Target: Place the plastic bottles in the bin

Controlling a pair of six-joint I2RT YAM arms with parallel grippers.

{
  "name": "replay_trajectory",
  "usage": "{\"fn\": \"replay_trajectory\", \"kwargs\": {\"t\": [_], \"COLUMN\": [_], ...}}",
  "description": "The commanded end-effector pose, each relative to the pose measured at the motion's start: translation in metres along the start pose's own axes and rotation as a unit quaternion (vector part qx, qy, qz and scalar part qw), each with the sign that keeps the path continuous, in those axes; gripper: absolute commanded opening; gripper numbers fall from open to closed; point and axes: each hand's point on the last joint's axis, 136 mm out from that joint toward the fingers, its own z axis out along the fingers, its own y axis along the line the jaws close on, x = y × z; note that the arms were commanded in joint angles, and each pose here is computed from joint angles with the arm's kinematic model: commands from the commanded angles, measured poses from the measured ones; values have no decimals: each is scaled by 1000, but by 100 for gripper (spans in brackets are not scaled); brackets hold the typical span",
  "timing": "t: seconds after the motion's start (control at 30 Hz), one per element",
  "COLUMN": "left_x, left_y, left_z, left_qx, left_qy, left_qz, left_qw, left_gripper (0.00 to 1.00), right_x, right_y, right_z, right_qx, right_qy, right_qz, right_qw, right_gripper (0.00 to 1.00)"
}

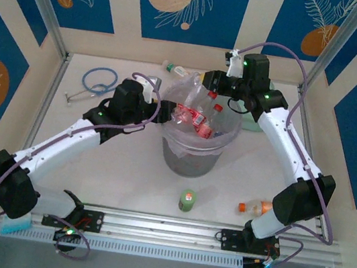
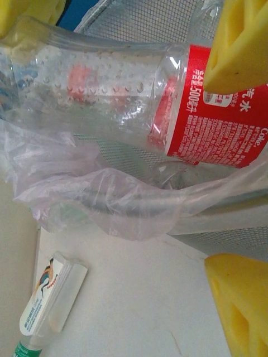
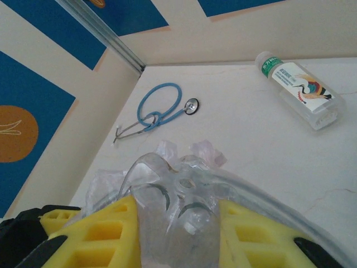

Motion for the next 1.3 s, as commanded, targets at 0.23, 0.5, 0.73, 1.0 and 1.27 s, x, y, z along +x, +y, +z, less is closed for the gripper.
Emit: {"fn": "replay_trajectory", "kwargs": {"t": [0.23,0.5,0.73,1.0,1.27], "left_x": [-55,-94,-104,-103,-104], "left_y": [-16,8,48,44,3], "left_z": [-30,-47,-26,-16,-55], "left_qx": [4,-19,-46,-7,0], "left_qy": [-53,-97,-102,-112,-124], "left_qz": [39,13,-37,-70,5], "left_qw": [998,995,993,991,992], "left_gripper": [83,90,94,94,94], "right_x": [67,42,32,17,26], "right_y": [-21,-2,4,27,62], "right_z": [-25,-52,-70,-111,-145], "right_qx": [65,64,70,60,29], "right_qy": [143,109,85,34,4], "right_qz": [65,31,17,-12,-48], "right_qw": [986,991,994,998,998], "right_gripper": [44,69,71,71,71]}}
